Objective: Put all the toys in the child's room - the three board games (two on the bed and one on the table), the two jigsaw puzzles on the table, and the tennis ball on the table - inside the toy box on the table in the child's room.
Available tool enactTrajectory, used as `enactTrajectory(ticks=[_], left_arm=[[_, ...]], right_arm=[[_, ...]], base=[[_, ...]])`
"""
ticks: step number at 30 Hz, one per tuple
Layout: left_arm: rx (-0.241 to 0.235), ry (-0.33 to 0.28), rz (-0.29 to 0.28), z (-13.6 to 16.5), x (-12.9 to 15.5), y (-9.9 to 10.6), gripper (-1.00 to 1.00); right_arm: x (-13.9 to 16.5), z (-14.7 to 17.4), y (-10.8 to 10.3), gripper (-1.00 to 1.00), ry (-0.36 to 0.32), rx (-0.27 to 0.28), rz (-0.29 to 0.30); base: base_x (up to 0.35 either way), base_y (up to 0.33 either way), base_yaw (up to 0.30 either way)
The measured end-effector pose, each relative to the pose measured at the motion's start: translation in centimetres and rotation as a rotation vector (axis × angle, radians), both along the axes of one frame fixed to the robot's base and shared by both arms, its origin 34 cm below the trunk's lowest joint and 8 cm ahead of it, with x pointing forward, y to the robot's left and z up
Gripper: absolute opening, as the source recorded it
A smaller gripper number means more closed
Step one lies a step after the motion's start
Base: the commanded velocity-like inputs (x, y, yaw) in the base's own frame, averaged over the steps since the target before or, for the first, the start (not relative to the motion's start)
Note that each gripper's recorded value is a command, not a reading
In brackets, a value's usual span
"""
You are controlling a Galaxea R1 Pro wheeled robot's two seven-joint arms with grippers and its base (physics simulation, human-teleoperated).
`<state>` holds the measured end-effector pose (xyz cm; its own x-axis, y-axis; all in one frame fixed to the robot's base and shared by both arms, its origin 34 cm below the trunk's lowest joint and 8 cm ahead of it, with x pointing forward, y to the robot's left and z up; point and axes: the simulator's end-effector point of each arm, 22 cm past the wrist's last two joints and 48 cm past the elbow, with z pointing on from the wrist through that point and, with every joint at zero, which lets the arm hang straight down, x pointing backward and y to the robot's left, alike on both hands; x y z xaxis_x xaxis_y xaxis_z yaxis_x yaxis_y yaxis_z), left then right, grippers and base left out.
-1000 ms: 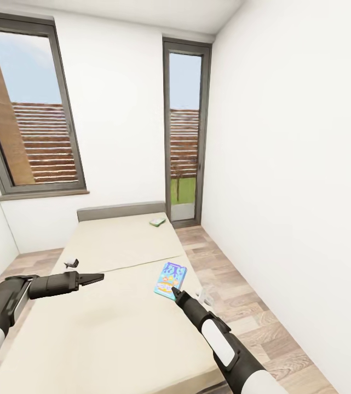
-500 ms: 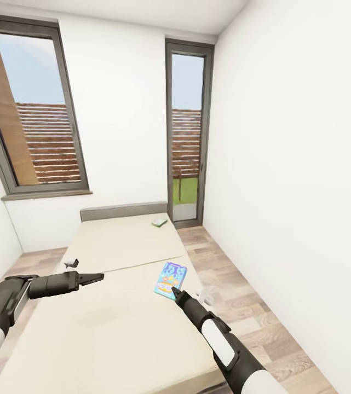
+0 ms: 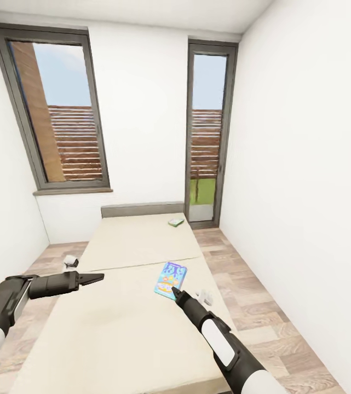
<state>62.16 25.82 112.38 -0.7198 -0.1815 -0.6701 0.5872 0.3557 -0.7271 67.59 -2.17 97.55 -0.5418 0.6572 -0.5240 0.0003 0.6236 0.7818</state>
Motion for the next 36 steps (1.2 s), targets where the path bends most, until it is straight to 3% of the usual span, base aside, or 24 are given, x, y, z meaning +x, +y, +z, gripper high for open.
enactTrajectory(ticks=[36], left_arm=[[-0.001,0.001,-0.002,-0.11,0.02,-0.15,1.0]], right_arm=[[-0.07,-0.43,-0.11,-1.0,0.016,-0.005,-0.003]], base=[[-0.033,0.0,0.287]])
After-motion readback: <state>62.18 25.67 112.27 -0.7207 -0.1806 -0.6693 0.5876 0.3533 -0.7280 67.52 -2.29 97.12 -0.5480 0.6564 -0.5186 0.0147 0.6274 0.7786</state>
